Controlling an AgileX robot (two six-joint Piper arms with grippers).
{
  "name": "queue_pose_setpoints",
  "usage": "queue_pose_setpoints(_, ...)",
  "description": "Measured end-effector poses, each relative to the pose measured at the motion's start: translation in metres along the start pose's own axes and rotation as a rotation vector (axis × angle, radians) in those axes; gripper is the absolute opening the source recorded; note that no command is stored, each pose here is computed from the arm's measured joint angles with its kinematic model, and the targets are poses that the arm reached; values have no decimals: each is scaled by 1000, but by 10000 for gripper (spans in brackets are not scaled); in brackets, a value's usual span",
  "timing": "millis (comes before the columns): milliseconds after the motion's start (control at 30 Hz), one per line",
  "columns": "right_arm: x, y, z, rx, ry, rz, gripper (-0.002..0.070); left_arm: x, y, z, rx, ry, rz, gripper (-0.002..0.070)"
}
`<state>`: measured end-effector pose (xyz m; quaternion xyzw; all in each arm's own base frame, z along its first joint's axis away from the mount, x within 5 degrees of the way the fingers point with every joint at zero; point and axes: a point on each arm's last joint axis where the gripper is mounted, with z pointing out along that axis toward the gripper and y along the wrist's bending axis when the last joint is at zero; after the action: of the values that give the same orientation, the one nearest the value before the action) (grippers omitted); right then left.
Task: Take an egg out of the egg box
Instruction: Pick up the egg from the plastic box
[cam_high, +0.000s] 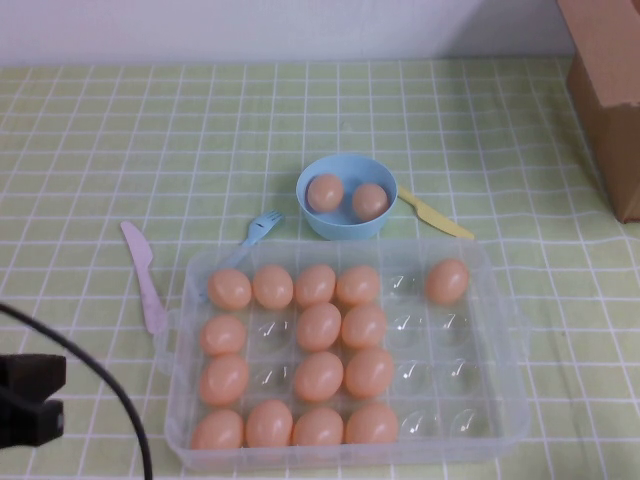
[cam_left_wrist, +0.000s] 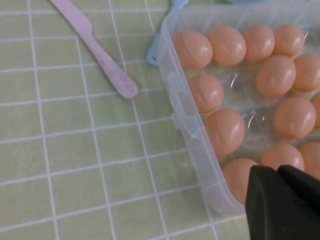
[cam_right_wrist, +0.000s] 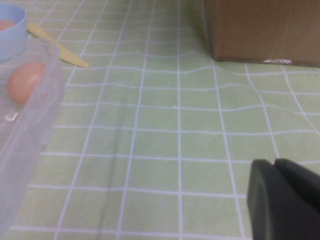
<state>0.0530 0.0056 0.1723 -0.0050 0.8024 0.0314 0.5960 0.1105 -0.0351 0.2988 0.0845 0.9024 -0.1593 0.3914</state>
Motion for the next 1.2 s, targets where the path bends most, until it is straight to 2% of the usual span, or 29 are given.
queue_pose_setpoints(167, 0, 0, 0, 0, 0, 0, -17, -33, -6, 26, 39, 180, 122, -4)
queue_pose_setpoints(333, 0, 0, 0, 0, 0, 0, -17, -56, -41, 63, 149, 306, 298, -5)
queue_pose_setpoints(433, 0, 0, 0, 0, 0, 0, -17, -65, -59, 87, 182, 369, 376, -5)
queue_pose_setpoints(600, 0, 0, 0, 0, 0, 0, -17, -78, -81, 131, 190, 448, 465, -4)
queue_pose_setpoints(733, 0, 0, 0, 0, 0, 0, -17, -93, -91, 165, 178, 462, 477, 7)
queue_pose_setpoints(833, 0, 0, 0, 0, 0, 0, -17, -101, -97, 186, 172, 469, 468, 83)
queue_pose_setpoints(1033, 0, 0, 0, 0, 0, 0, -17, -101, -112, 216, 187, 528, 488, 402)
queue_pose_setpoints(1100, 0, 0, 0, 0, 0, 0, -17, -96, -115, 224, 189, 562, 492, 450)
queue_pose_setpoints(1200, 0, 0, 0, 0, 0, 0, -17, -88, -115, 236, 188, 600, 495, 474)
